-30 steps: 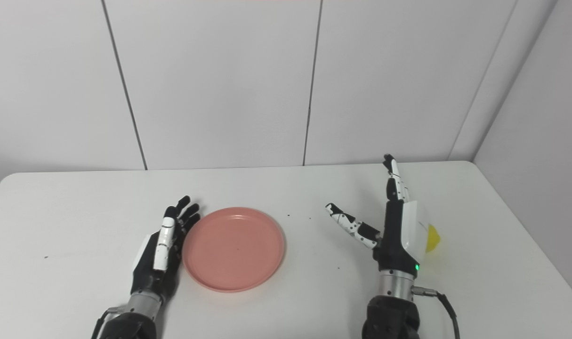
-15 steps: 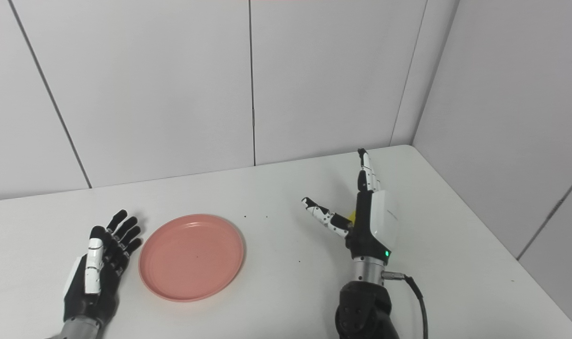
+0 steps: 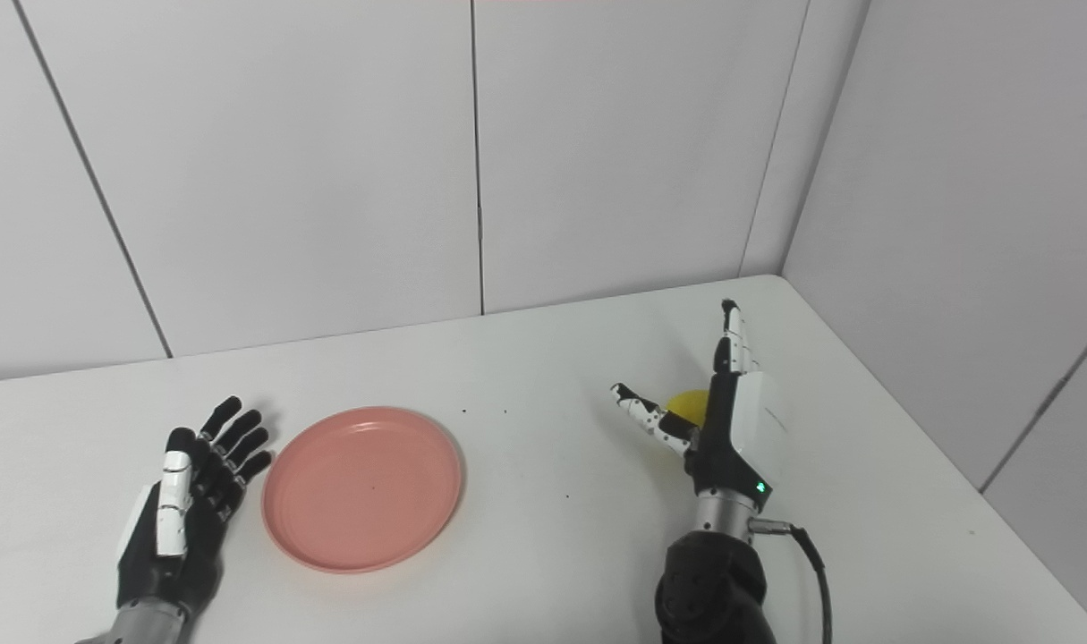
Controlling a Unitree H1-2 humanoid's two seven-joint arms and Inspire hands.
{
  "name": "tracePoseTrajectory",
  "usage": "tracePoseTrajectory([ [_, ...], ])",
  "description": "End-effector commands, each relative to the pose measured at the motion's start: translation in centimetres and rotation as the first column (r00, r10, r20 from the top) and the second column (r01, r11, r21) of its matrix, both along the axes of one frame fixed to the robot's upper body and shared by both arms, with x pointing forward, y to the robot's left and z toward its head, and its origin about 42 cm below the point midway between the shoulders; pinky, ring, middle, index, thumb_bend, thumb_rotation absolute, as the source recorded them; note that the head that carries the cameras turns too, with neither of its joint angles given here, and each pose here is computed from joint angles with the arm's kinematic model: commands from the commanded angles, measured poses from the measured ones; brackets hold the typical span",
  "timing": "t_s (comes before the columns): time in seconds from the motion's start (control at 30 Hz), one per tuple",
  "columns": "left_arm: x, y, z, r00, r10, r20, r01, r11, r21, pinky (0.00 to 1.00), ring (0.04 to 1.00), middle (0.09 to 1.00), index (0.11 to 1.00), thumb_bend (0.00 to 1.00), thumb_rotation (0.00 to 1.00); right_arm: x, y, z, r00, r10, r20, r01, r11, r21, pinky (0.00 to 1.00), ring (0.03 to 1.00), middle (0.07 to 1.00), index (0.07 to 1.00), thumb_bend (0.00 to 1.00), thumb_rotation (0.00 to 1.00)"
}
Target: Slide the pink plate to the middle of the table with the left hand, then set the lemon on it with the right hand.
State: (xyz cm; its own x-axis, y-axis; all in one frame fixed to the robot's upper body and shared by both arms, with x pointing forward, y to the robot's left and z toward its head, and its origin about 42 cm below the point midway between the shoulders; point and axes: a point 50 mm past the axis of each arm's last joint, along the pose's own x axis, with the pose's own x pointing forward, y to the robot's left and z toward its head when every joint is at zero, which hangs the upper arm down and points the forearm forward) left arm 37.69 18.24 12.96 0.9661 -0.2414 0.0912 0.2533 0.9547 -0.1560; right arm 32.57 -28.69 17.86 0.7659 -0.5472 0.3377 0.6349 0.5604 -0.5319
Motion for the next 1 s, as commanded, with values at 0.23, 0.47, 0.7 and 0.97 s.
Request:
tracePoseTrajectory([
  [0.23, 0.3, -0.2, 0.1, 1.0, -0.012, 0.004, 0.012, 1.0, -0.004, 0.89, 0.895, 0.886, 0.871, 0.75, 0.98, 0.7, -1.1, 1.2, 0.999, -0.04, -0.007, 0.039, 0.999, -0.035, 0.78, 0.899, 0.936, 0.962, 0.95, 0.31],
  [0.47, 0.1, -0.3, 0.4, 1.0, -0.012, 0.011, 0.012, 1.0, -0.013, 0.88, 0.892, 0.886, 0.871, 0.75, 0.96, 1.3, -2.3, 0.6, 0.996, -0.045, -0.071, 0.043, 0.998, -0.035, 0.79, 0.911, 0.937, 0.964, 0.92, 0.23],
  [0.7, 0.2, -0.3, 0.6, 1.0, -0.008, 0.013, 0.008, 1.0, -0.009, 0.9, 0.904, 0.899, 0.885, 0.74, 0.98, 1.8, -2.8, -0.6, 0.987, -0.038, -0.155, 0.035, 0.999, -0.017, 0.8, 0.907, 0.926, 0.938, 0.85, 0.08],
  [0.97, 0.3, -0.2, 0.5, 1.0, -0.004, 0.014, 0.004, 1.0, -0.019, 0.88, 0.893, 0.886, 0.869, 0.73, 0.97, 2.6, -3.1, -2.1, 0.979, -0.029, -0.204, 0.027, 1.0, -0.009, 0.72, 0.838, 0.881, 0.883, 0.82, 0.0],
])
